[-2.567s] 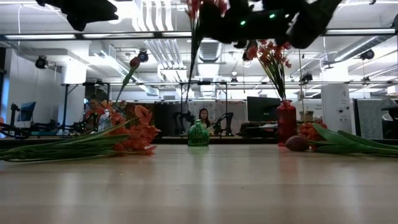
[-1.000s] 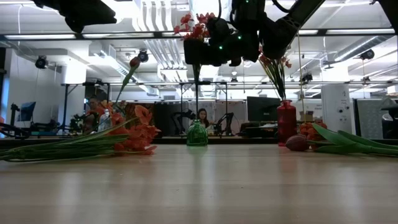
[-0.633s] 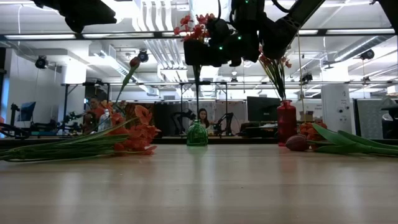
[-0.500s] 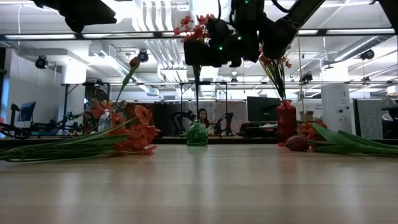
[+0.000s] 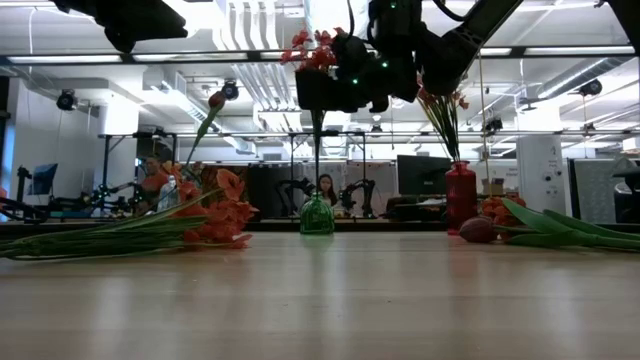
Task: Sort flowers into vase by color
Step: Put the right red flower into the green vase
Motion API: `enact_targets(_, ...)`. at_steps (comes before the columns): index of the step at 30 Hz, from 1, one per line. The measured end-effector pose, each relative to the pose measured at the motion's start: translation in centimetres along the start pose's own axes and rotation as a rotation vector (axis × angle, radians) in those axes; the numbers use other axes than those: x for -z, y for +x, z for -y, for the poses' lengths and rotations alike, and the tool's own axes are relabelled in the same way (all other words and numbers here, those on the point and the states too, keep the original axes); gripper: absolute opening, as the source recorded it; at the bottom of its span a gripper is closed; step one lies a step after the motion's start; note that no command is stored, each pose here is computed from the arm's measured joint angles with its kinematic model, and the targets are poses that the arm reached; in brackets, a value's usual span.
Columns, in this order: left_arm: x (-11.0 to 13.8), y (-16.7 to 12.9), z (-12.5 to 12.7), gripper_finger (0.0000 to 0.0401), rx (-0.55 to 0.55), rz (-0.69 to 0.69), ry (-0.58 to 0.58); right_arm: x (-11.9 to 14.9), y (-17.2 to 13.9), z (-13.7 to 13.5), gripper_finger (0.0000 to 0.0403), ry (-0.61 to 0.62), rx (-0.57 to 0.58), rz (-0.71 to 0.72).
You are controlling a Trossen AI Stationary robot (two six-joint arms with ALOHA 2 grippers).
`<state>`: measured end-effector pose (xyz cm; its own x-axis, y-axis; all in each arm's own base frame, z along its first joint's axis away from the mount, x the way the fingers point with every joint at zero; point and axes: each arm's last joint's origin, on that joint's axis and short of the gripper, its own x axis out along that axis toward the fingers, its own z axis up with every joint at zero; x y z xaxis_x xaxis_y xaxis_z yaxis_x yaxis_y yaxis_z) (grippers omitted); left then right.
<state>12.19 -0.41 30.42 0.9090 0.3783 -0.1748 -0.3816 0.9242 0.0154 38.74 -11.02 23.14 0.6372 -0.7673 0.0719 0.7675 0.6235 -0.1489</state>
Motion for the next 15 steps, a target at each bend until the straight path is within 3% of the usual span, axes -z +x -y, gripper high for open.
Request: enact_targets(15,0.02,0.00,0.00,0.0119,0.000,-0.002,0.005,0.99,-0.17,-0.23,0.0170,-0.016,-0.007,-0.099)
